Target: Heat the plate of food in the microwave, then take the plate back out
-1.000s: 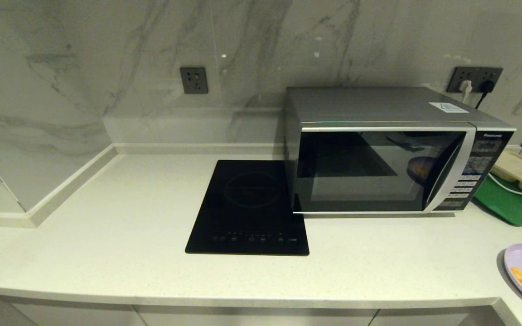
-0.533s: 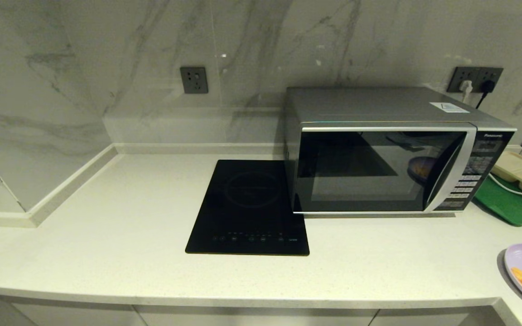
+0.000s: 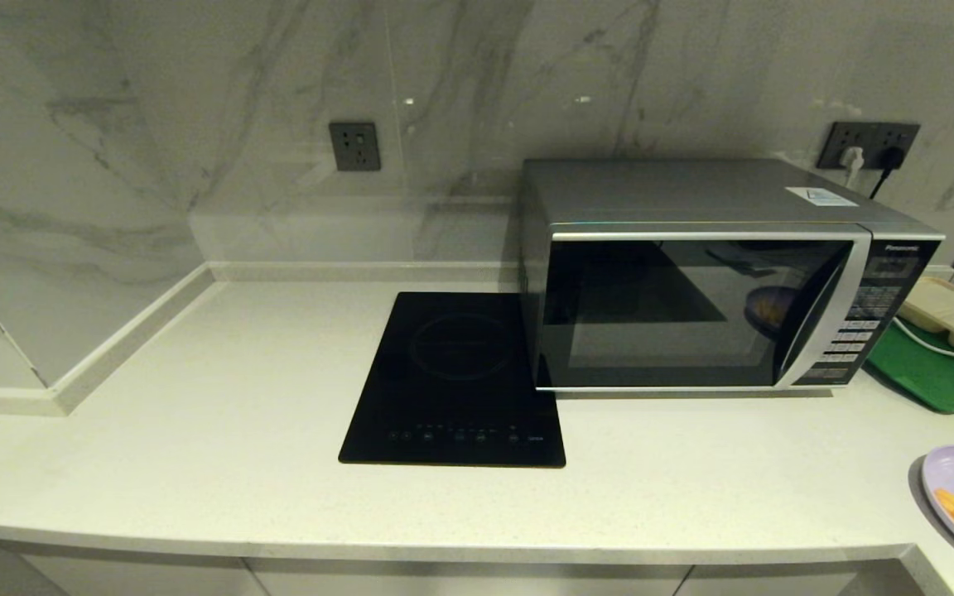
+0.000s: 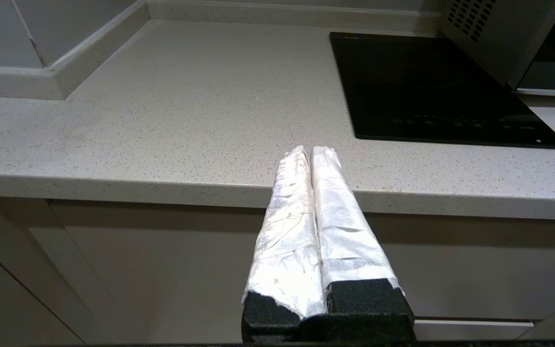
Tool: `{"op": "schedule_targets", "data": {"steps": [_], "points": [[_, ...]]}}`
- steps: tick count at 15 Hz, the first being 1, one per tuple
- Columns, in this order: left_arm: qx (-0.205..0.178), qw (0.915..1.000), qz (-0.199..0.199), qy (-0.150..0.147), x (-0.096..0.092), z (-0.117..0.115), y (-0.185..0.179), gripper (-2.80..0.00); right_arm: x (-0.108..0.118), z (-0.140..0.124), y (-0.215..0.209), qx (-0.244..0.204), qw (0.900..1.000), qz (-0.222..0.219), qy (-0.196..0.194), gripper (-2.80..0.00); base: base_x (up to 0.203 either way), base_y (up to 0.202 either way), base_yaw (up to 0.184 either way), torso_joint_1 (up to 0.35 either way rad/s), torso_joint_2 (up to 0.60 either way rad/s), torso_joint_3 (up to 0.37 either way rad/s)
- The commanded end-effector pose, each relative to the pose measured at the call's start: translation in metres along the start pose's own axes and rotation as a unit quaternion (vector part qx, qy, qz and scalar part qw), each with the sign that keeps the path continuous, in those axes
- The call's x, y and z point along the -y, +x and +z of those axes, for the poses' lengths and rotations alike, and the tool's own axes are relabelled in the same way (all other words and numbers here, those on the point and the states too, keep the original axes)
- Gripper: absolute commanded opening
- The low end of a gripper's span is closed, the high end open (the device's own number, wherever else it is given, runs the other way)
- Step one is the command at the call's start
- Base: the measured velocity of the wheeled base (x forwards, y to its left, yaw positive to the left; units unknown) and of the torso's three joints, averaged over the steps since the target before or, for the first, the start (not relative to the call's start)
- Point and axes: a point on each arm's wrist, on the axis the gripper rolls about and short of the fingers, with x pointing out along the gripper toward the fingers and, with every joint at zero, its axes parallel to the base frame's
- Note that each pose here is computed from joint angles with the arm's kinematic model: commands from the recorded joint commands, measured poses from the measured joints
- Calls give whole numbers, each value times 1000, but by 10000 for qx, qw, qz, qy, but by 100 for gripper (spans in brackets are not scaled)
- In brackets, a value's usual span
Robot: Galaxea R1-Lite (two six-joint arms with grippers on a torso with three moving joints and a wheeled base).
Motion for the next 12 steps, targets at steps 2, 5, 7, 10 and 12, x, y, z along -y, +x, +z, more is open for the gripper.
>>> {"op": "schedule_targets", "data": {"steps": [2, 5, 7, 10, 12], "points": [[-5, 10000, 1, -3, 0, 0, 0, -280, 0, -5, 1, -100, 9999, 33, -59, -280, 0, 0, 0, 0, 0, 0], [-3, 10000, 0, -3, 0, 0, 0, -280, 0, -5, 1, -111, 9998, -11, 152, -280, 0, 0, 0, 0, 0, 0], [3, 10000, 0, -3, 0, 0, 0, -280, 0, -5, 1, -110, 9998, -25, 160, -280, 0, 0, 0, 0, 0, 0], [-3, 10000, 0, -8, 0, 0, 0, -280, 0, -5, 1, -112, 9999, -4, 122, -280, 0, 0, 0, 0, 0, 0], [3, 10000, 0, -3, 0, 0, 0, -280, 0, -5, 1, -111, 9999, -3, 122, -280, 0, 0, 0, 0, 0, 0]]}}
